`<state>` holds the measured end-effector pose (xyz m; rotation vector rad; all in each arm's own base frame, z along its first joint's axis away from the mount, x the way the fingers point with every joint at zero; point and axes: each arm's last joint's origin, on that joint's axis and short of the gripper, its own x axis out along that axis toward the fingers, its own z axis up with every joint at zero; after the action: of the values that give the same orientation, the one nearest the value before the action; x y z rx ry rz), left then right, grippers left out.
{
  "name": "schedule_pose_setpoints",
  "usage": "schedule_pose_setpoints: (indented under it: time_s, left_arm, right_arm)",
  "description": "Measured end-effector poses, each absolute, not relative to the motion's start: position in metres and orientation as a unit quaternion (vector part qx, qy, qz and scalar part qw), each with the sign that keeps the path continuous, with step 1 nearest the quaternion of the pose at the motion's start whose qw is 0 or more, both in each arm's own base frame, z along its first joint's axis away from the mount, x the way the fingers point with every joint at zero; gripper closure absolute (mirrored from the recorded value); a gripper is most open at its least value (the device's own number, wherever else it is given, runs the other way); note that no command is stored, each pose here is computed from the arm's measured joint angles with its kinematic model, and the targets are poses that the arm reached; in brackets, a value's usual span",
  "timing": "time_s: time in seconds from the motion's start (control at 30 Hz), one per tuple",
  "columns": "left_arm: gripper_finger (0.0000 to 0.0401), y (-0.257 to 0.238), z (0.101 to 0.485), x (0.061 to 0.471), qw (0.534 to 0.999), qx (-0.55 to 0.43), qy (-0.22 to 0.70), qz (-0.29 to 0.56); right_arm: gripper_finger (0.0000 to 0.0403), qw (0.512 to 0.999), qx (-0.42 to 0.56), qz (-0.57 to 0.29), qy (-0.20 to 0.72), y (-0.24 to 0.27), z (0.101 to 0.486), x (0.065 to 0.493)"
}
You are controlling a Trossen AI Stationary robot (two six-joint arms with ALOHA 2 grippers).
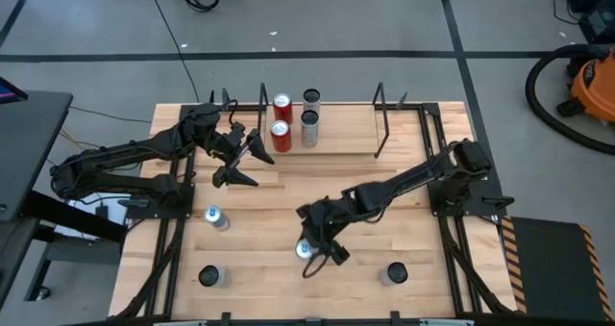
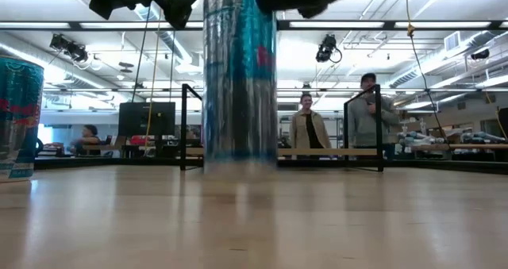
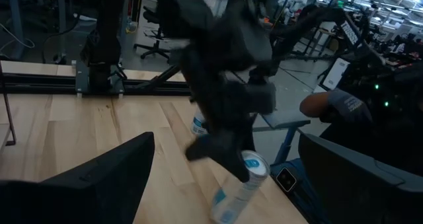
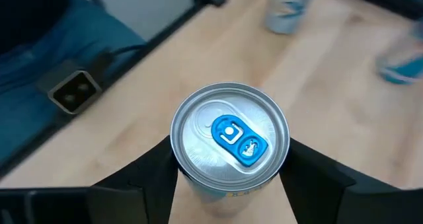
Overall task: Place canned beverage on shelf
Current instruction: Put the bottom blue soda can on the shelf
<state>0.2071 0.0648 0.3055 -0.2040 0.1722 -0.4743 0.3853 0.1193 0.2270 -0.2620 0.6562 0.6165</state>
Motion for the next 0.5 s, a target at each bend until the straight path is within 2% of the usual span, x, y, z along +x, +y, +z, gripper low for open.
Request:
schedule_pose_setpoints:
  time_s: [0.27, 0.5]
  left_arm:
    - [0.0025, 0.064, 0.305, 0.207, 0.962, -0.106, 0.089, -0.234]
    - [0.0025, 0.065, 0.305, 0.207, 0.962, -0.106, 0.089, -0.234]
  right_arm:
    - [0.0167, 0.903, -0.158, 0.214, 0.339, 0.081, 0.290, 0.368]
    - [0.0167, 0.921, -0.172, 0.104, 0.333, 0.040, 0.339, 0.332]
